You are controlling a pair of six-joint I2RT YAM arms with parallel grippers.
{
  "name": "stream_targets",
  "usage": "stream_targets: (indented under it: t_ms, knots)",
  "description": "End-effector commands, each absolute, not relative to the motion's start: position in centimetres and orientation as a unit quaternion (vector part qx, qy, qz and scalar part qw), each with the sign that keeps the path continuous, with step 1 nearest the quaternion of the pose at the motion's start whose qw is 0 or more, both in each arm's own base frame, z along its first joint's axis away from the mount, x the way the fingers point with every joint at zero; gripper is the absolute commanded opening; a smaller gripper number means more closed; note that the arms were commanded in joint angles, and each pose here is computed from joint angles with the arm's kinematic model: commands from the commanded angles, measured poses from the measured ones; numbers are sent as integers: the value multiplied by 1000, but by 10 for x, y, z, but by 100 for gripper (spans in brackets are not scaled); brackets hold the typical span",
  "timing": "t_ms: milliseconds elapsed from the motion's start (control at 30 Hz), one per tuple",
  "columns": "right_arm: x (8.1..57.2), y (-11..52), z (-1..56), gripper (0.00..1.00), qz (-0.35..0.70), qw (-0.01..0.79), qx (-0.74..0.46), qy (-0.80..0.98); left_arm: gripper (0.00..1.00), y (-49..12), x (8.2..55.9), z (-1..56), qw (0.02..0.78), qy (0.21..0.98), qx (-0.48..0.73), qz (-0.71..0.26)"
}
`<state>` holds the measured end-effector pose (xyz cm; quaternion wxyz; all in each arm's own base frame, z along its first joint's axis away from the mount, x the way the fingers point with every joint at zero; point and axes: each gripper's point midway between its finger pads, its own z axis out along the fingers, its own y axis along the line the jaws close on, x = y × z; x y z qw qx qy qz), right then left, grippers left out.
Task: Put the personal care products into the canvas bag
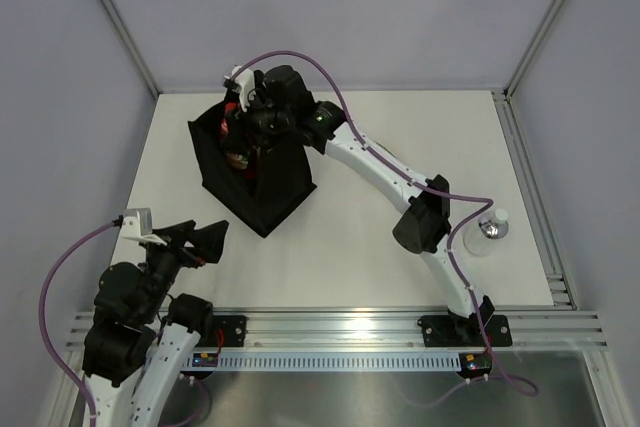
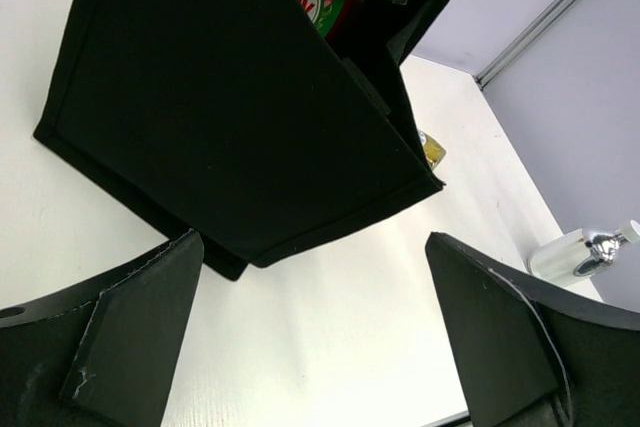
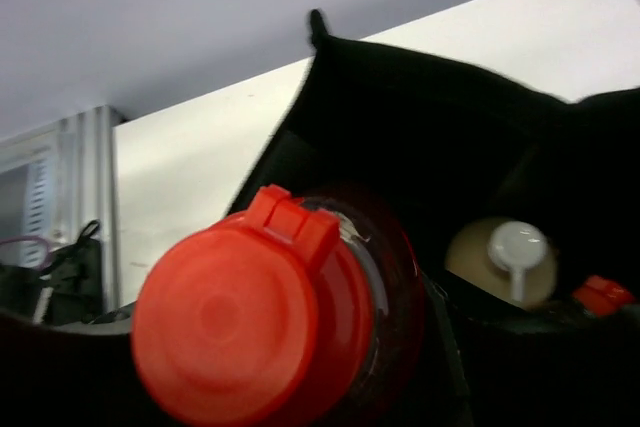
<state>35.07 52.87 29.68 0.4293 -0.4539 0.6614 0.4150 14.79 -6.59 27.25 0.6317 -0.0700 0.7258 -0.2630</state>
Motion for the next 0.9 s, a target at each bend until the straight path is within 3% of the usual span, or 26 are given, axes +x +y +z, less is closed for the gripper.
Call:
stream_targets:
  t_ms: [0, 133, 500, 600, 700, 733, 800, 867]
  knots:
    - [311, 556, 312, 0, 506, 394, -463, 612, 99, -64, 148, 279, 642, 714, -77, -267]
    - [313, 566, 280, 0, 514, 364, -439, 641, 99, -62, 142, 281, 644, 711, -79, -269]
    - [395, 538, 225, 23, 363, 441, -416, 708, 99, -62, 139, 275, 636, 716, -89, -273]
    - [406, 523, 208, 24, 339, 435, -419, 721, 99, -64, 140, 276, 637, 712, -88, -280]
    - [394, 519, 188, 37, 350, 401, -447, 718, 99, -65, 142, 273, 635, 713, -90, -283]
    - [389, 520, 182, 51, 357, 389, -452, 719, 99, -66, 142, 273, 634, 713, -91, -284]
    - [376, 523, 171, 60, 378, 361, -463, 716, 99, -70, 141, 270, 626, 717, -85, -294]
    - [374, 525, 164, 76, 374, 357, -465, 719, 99, -73, 141, 270, 624, 717, -84, -299]
